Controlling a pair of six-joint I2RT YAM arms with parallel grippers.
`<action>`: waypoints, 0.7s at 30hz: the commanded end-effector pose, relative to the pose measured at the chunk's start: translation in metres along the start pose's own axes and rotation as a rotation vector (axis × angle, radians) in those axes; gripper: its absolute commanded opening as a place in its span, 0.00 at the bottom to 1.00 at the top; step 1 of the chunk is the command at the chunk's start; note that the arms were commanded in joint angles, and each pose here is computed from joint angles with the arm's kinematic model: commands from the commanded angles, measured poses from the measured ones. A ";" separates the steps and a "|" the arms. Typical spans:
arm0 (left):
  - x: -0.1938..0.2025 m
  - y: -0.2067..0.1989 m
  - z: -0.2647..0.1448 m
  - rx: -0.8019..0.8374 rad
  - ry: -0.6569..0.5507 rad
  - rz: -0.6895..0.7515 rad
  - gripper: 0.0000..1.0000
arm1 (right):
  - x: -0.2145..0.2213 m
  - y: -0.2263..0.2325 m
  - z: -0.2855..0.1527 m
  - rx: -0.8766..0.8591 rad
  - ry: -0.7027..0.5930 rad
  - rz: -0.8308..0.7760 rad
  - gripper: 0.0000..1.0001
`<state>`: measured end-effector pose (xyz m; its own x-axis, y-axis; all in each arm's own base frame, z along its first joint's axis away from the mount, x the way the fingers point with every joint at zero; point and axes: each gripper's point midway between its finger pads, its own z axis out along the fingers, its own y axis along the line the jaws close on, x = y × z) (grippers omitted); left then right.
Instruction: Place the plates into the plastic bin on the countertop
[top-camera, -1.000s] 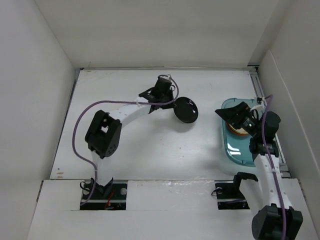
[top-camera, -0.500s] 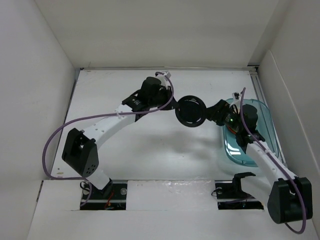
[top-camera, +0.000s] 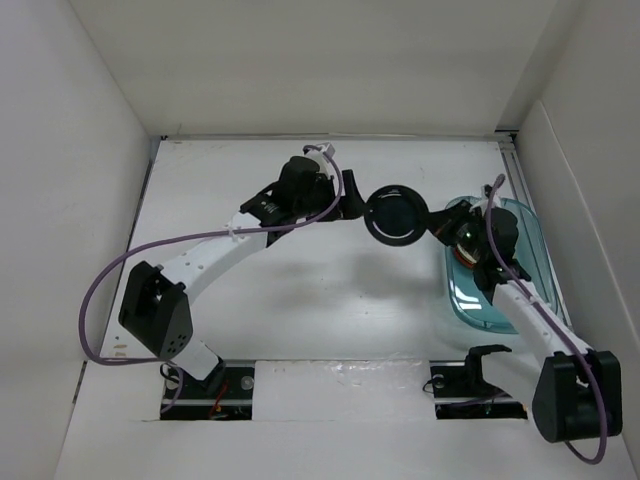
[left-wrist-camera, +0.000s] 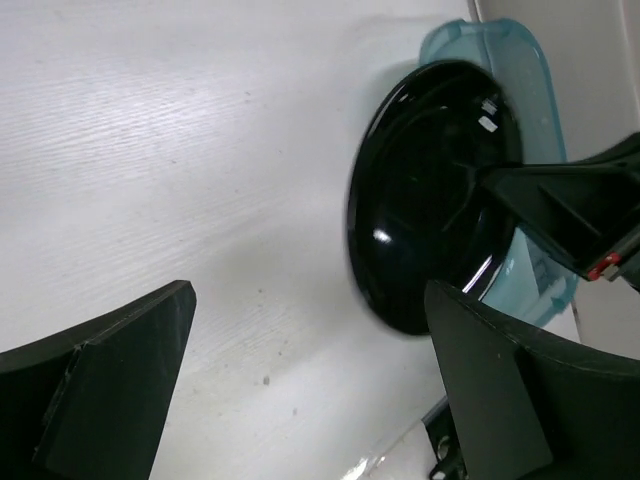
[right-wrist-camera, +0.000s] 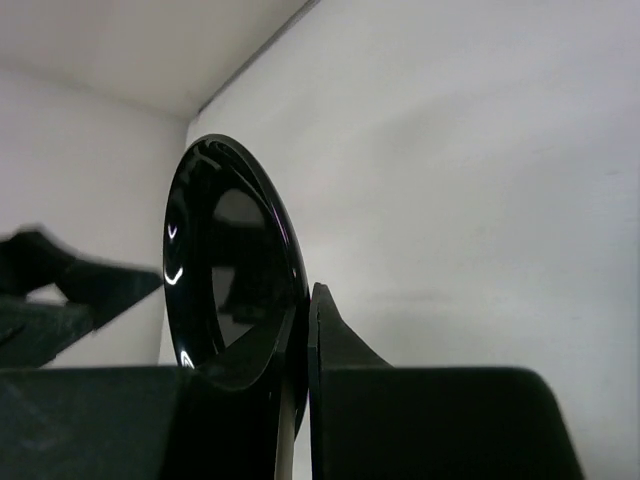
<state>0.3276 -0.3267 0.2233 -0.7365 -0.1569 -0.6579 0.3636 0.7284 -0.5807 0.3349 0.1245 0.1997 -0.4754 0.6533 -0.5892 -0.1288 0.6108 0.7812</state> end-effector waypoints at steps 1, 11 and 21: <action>-0.034 -0.001 -0.029 -0.069 -0.147 -0.023 1.00 | -0.052 -0.037 -0.011 0.194 -0.237 0.086 0.00; -0.026 0.000 -0.067 -0.113 -0.219 -0.007 1.00 | -0.096 -0.188 -0.109 0.692 -0.622 0.419 0.00; -0.012 0.008 -0.067 -0.119 -0.190 0.002 1.00 | -0.116 -0.188 -0.104 0.674 -0.590 0.413 0.88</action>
<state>0.3019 -0.2779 0.2471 -0.6379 -0.2504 -0.7283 0.2752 0.8091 -0.5192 0.3081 -0.1105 0.0970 0.1272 0.8962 -0.4251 0.6644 0.2413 0.7074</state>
